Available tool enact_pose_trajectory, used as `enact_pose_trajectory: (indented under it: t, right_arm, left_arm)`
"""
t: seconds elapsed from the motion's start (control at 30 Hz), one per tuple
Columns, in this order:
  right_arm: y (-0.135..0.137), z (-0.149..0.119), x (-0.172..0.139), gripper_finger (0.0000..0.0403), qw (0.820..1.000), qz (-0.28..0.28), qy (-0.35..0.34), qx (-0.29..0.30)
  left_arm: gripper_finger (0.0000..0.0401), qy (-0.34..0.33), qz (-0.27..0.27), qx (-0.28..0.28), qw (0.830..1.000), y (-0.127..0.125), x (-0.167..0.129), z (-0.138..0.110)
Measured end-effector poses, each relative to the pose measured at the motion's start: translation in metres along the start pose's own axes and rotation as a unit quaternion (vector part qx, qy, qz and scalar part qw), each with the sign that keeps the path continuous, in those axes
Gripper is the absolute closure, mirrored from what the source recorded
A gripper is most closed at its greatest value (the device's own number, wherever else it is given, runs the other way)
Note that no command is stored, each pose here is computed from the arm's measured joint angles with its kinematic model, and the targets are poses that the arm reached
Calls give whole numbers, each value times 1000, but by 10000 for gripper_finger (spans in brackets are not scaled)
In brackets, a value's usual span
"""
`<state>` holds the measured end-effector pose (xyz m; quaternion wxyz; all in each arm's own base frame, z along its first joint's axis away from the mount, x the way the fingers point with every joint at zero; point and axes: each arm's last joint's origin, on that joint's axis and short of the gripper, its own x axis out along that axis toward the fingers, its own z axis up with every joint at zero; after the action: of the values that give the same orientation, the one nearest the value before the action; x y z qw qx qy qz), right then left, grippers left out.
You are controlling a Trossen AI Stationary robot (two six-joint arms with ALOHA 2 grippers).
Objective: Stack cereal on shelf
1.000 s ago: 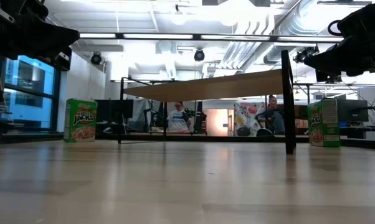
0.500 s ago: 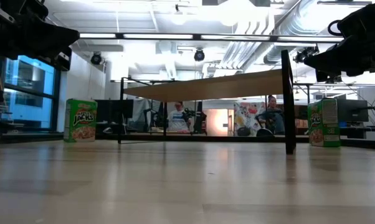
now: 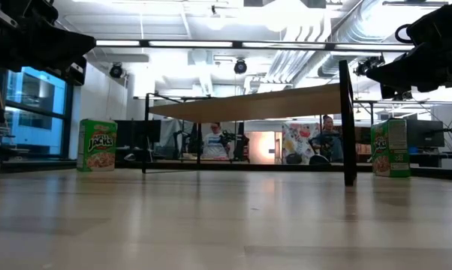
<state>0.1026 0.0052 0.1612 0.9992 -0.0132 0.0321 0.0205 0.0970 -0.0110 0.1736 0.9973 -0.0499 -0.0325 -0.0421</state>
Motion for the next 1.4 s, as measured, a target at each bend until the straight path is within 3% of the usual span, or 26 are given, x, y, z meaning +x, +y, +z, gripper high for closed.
enact_pose_trajectory:
  t: [1.4]
  right_arm:
    - [0,0,0,403,1000,0,0,-1]
  left_arm:
    - [401,-8,-1,-17,1000,0,0,2]
